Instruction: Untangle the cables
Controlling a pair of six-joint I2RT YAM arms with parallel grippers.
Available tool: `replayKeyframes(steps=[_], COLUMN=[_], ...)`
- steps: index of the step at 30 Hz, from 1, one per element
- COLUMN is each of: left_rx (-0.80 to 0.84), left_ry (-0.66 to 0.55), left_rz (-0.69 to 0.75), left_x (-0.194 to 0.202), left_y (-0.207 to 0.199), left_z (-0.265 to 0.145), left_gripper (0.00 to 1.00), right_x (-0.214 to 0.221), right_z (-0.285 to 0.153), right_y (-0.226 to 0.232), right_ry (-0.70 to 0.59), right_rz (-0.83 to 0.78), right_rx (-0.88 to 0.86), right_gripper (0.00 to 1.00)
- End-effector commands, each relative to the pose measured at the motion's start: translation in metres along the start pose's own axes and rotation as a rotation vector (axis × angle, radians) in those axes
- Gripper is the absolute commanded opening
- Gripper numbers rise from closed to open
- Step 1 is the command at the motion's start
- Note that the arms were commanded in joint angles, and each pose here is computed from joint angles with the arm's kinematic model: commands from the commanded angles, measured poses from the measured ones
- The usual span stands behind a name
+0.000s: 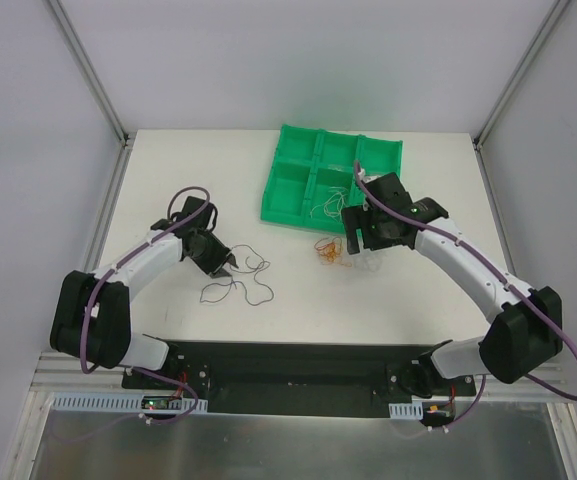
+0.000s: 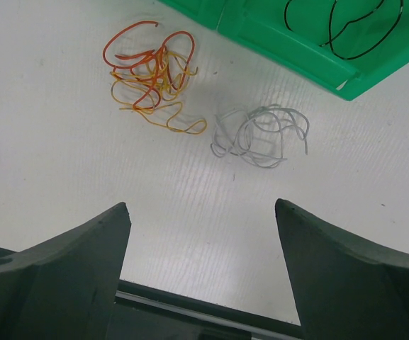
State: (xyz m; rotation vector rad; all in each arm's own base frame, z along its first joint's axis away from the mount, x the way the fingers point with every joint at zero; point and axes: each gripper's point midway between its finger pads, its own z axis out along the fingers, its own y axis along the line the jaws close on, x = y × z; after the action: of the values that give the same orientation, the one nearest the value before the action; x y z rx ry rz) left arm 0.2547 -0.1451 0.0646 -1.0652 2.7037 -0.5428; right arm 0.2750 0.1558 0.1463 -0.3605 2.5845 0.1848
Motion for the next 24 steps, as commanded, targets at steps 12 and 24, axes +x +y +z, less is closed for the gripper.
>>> replayKeyframes(steps=[12,24], left_rx=[-0.093,-0.047], left_ry=[0.089,0.127], left_rz=[-0.109,0.032], left_x=[0.012,0.010], left_y=[0.024,-0.019], left_z=[0.011,0.027], left_gripper=[0.75,0.77], right_x=[-0.003,-0.002], right_z=[-0.009,-0.017], right_y=[0.000,-0.012], right_ry=[-0.001,-0.026], right_rz=[-0.022,-0.014], right_rx=[-0.027,-0.008], right_gripper=[0.86,0.86])
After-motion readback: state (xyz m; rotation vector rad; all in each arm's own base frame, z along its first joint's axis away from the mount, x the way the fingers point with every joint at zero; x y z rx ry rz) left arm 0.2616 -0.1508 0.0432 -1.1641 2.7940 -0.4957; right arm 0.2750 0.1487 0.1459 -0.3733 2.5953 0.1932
